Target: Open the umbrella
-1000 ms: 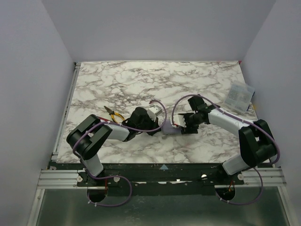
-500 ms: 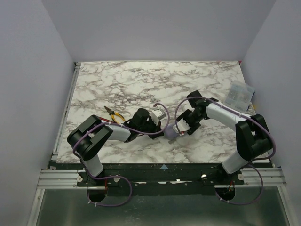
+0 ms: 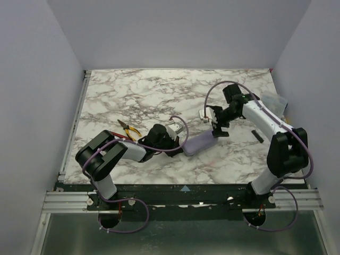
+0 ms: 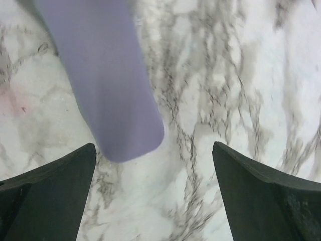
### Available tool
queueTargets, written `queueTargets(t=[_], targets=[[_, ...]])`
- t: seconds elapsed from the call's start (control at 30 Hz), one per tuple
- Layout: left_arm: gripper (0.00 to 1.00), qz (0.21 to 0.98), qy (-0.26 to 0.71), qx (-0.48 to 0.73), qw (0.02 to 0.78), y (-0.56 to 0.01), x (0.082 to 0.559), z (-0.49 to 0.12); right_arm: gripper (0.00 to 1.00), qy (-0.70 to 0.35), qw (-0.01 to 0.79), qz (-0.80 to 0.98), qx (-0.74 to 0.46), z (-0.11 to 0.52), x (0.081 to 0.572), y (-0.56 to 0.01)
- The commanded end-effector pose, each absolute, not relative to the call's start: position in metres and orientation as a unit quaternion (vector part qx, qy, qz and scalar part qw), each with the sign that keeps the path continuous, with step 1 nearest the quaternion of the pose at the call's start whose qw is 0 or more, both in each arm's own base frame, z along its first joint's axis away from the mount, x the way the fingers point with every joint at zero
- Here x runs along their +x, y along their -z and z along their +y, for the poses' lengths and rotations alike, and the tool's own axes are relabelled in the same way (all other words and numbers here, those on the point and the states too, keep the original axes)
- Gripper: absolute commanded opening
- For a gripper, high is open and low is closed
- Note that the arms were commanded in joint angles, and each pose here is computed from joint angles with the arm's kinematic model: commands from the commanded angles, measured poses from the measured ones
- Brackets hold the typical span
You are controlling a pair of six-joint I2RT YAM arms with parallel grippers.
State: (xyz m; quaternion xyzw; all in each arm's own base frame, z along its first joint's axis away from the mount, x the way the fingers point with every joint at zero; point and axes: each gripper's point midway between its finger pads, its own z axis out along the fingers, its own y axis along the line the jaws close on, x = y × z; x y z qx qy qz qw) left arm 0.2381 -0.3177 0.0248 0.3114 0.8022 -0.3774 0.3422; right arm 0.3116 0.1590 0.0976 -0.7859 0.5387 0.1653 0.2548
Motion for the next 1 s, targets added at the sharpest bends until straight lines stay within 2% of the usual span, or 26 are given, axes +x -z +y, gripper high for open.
queueTargets(t=[0.0, 0.3, 0.4, 0.67, 0.97], targets=[[0.0, 0.809, 0.376, 0.295, 0.342, -0.024, 0.235, -0.321, 1.0, -0.226, 0.28, 0.736, -0.573, 0.154, 0.315, -0.14], [0.0, 0.792, 0.373, 0.329, 0.352, -0.031, 0.219, -0.35, 1.0, -0.199, 0.14, 0.949, -0.203, 0.093, 0.288, -0.13], [0.0, 0.792, 0.374, 0.329, 0.352, -0.031, 0.218, -0.362, 1.0, -0.233, 0.095, 0.957, -0.141, 0.098, 0.283, -0.128], [0.0, 0.774, 0.374, 0.367, 0.356, -0.034, 0.213, -0.389, 0.96, -0.338, 0.107, 0.933, -0.053, 0.142, 0.3, -0.114], [0.0, 0.769, 0.373, 0.377, 0.356, -0.033, 0.209, -0.396, 0.92, -0.304, 0.12, 0.944, -0.03, 0.166, 0.318, -0.078]])
